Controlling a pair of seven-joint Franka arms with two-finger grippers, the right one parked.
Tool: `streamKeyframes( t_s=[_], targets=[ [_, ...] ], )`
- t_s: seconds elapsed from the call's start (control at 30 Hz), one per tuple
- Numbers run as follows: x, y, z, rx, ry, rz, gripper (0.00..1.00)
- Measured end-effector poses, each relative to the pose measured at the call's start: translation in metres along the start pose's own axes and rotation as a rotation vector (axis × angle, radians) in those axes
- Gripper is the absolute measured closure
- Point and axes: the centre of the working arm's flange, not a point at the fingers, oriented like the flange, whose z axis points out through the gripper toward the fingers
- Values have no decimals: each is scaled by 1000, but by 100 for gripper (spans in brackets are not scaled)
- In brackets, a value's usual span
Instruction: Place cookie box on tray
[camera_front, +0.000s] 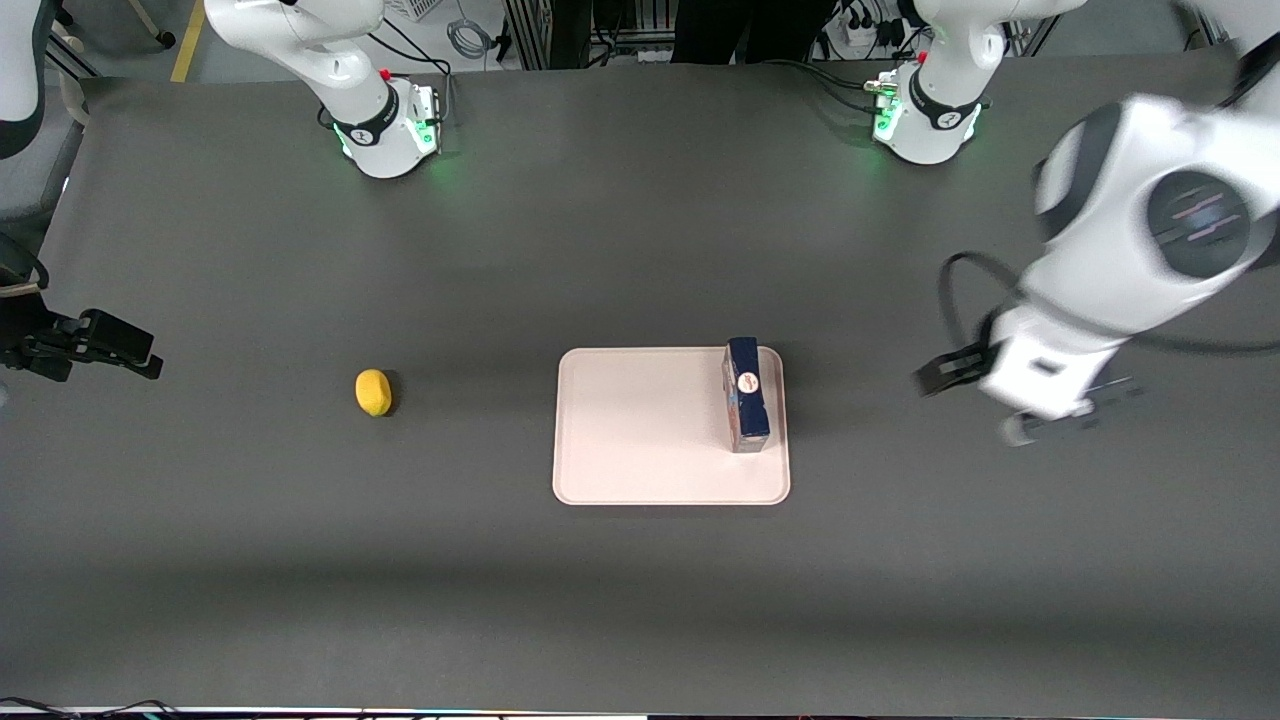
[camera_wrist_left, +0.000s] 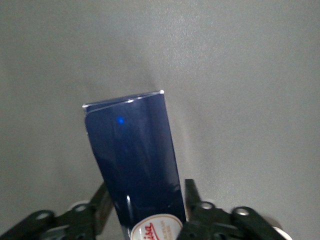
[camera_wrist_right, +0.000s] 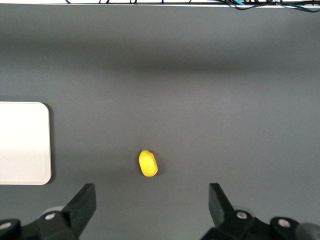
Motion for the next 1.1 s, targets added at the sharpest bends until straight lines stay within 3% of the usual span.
streamKeyframes(
  t_s=[0.17, 0.4, 0.6, 0.83, 1.1],
  targets=[
    [-9, -21, -10, 7, -17, -9, 0],
    [-35, -45, -24, -25, -30, -51, 0],
    [-68, -66, -35, -32, -10, -45, 0],
    [-101, -80, -29, -49, 46, -55, 0],
    [-121, -80, -17, -56, 76, -48, 0]
  ],
)
